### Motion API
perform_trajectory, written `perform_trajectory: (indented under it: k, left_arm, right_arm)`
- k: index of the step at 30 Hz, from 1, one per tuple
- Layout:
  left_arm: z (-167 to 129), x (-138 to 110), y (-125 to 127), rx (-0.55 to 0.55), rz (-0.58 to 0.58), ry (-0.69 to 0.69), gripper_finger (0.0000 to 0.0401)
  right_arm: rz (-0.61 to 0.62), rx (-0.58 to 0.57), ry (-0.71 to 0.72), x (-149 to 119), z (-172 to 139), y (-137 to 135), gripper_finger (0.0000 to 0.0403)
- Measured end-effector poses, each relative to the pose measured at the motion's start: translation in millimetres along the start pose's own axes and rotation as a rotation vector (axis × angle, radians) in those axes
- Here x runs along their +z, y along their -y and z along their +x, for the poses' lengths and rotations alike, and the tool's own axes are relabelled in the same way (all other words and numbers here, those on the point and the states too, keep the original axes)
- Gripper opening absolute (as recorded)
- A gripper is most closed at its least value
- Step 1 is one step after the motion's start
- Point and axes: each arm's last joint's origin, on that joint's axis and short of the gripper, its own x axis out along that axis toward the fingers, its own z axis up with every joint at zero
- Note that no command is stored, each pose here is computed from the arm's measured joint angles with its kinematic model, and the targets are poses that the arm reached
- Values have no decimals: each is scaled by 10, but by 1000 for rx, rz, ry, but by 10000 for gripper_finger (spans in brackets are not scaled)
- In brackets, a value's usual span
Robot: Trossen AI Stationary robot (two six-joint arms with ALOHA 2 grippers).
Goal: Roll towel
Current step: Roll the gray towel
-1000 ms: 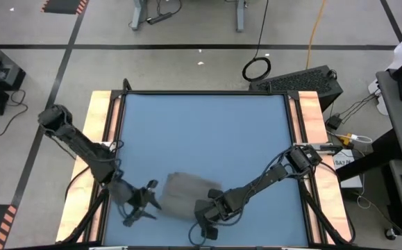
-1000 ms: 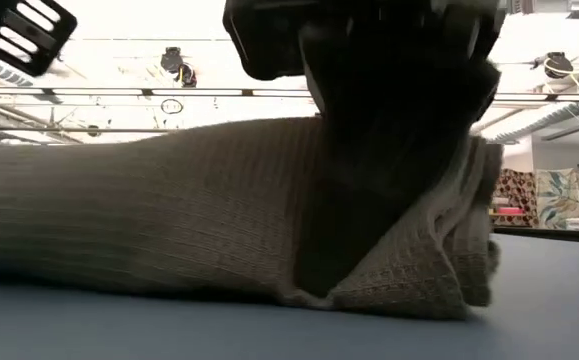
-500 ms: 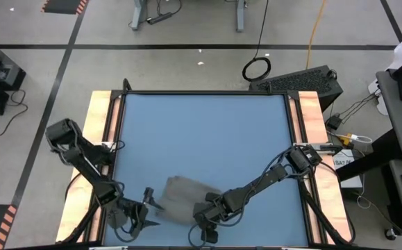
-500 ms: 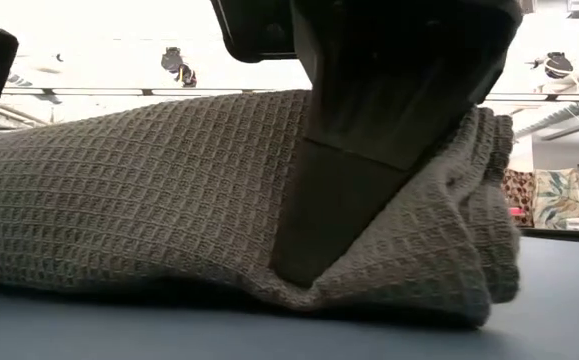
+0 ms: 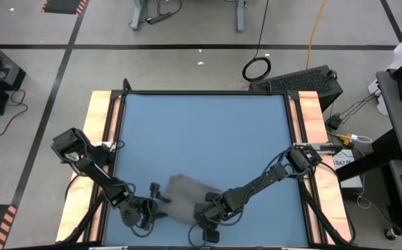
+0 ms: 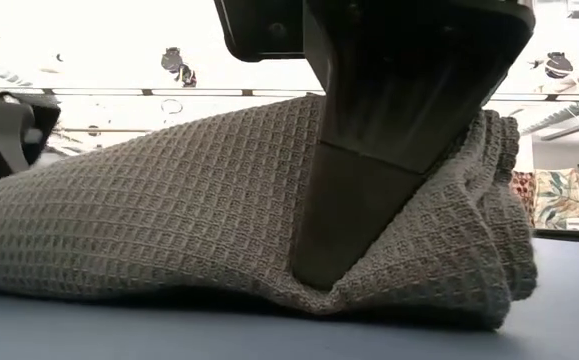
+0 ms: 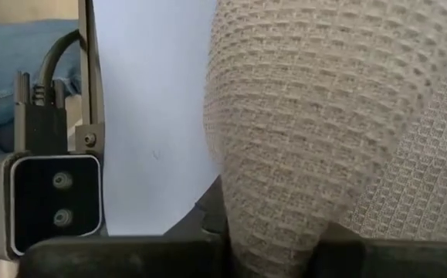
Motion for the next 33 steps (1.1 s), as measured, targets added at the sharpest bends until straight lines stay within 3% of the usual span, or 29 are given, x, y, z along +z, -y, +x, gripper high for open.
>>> perform_trajectory:
  k: [7,11,15,16,22,25,28,33]
  left_arm:
    - [149,-32,-136,-5,-91,-65,212]
    - [173,-10,-181,-53,-112,-85,132]
    - [126,43,-184,-113,-161,-88,37]
    - [104,63,-187,-134,-191,-90,29]
    - [3,239,-286,-281,-438,-101,38]
    - [-28,339,-394,-290,-509,-71,41]
    - [-12,376,-540,-270,-552,-80,43]
    - [62,296,-688,-269,-652,-202,44]
  right_arm:
    - [-28,6,-12,-4,-2,1,46]
    - [-5,6,-23,-10,-10,5,59]
    - [14,12,-17,12,-202,-42,93]
    - [21,13,-17,11,-272,-66,105]
    - [14,-45,-5,-145,-673,-271,177]
    - [-20,-76,107,-244,-813,-465,201]
    - [-64,-124,232,-374,-827,-657,215]
    - [-54,-308,357,-627,-626,-754,226]
